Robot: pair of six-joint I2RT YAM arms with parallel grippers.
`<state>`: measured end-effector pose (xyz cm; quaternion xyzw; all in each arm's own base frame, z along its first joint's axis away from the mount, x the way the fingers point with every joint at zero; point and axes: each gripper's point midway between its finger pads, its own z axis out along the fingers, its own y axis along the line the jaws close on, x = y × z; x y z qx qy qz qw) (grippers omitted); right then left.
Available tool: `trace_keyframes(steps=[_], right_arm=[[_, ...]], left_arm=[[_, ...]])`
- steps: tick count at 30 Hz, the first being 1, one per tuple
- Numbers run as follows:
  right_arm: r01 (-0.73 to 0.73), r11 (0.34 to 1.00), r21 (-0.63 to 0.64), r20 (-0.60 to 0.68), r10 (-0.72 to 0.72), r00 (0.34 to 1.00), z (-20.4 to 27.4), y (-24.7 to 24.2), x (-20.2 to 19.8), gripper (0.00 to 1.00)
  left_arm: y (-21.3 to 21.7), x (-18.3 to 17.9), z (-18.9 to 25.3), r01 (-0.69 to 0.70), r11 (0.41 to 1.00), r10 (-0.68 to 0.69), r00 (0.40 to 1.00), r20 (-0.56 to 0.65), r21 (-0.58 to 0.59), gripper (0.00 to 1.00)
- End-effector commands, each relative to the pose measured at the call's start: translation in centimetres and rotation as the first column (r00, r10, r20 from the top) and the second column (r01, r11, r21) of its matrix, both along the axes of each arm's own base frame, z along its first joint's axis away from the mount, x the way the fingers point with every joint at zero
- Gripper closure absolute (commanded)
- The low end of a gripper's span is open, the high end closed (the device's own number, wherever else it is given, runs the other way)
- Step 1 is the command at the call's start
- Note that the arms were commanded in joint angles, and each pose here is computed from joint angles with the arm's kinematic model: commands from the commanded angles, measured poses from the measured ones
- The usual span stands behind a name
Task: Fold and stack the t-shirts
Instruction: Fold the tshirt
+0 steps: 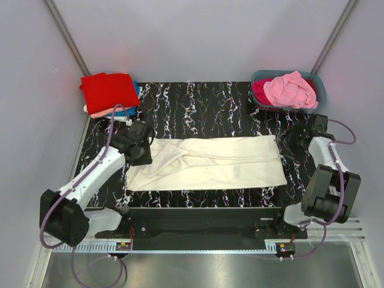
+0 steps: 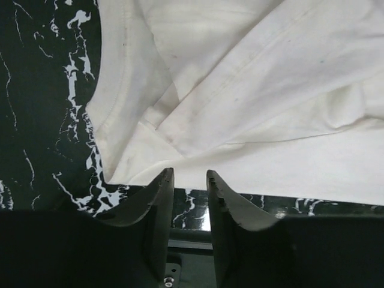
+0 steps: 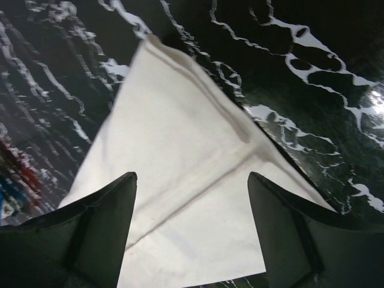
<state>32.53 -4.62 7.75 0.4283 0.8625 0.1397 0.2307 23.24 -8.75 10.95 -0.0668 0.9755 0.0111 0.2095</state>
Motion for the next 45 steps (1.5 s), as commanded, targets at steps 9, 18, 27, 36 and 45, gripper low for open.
trace_keyframes(steps=[9,18,27,36,45], right_arm=[[-0.334,0.942,0.012,0.061,0.333,0.941,0.7,8.5,4.2,0.24],[-0.458,0.888,0.045,-0.172,0.458,0.872,-6.5,11.7,2.5,0.27],[-0.586,0.71,0.39,-0.018,0.642,0.766,-3.9,23.2,-8.2,0.26],[-0.825,0.319,0.466,0.225,0.86,0.459,8.1,39.7,-23.6,0.24],[-0.87,0.492,0.038,0.117,0.862,0.493,11.9,34.0,-17.3,0.12]], left_arm=[[-3.9,0.2,-4.0,-0.073,0.967,0.079,0.997,0.015,-0.244,0.68],[-5.6,2.2,-10.4,-0.073,0.974,0.049,0.992,-0.113,-0.213,0.77],[-7.2,13.3,-9.4,-0.073,0.987,0.063,0.995,-0.077,-0.142,0.79],[-19.0,33.4,-5.2,0.207,0.89,-0.144,0.973,0.181,-0.407,0.71],[-18.1,33.9,8.6,0.347,0.768,-0.087,0.889,0.449,-0.539,0.08]])
